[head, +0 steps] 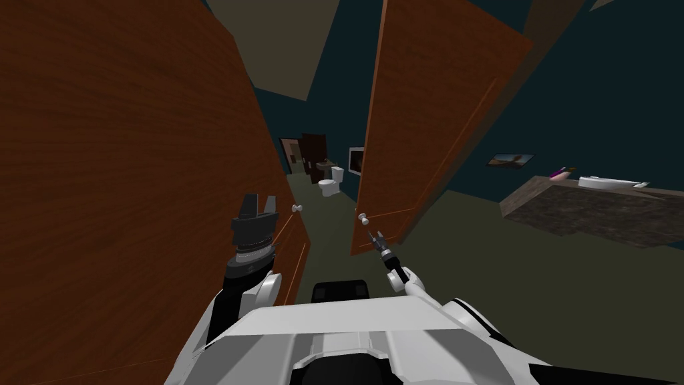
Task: Push the door open
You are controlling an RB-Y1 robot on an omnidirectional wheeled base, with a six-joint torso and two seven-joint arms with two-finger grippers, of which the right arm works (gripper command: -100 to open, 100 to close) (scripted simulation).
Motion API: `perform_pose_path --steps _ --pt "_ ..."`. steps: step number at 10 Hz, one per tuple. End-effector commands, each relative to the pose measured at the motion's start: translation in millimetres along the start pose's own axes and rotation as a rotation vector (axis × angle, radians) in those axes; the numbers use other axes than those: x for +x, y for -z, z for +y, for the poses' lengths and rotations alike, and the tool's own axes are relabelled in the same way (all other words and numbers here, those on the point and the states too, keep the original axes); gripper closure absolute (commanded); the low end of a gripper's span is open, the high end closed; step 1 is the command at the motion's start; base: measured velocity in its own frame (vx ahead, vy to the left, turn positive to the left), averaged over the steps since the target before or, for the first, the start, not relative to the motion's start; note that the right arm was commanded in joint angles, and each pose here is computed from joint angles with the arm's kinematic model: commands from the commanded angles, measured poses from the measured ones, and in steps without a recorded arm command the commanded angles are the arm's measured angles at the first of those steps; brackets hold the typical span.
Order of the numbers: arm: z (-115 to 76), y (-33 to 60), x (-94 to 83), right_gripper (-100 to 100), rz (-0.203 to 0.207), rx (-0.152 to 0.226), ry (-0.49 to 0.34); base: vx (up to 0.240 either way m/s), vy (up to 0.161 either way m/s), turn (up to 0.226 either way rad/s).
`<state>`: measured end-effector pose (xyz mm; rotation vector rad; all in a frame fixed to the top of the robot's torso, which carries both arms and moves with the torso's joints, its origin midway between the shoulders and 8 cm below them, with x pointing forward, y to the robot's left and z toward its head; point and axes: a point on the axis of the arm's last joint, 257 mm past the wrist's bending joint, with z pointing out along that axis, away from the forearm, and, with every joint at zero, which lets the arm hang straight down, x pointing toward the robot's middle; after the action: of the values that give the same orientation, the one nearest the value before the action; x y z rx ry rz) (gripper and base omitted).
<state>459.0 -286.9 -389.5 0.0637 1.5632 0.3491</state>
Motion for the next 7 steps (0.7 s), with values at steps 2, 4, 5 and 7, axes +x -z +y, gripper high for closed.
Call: perform_pose_path --steps 2,4,5,7 --pt "-3.1 1.4 -0.2 -100 0.005 -0.004 0.086 -0.036 0.021 -0.016" --pt "-4.8 2.2 -0.3 -100 0.009 -0.007 0.128 -0.038 0.027 -0.018" --pt "-6.2 2.9 -0.4 -100 0.011 -0.009 0.162 -0.027 0.018 -0.009" --pt "-8.6 4.0 -0.5 -100 0.016 -0.013 0.217 -0.032 0.022 -0.02"
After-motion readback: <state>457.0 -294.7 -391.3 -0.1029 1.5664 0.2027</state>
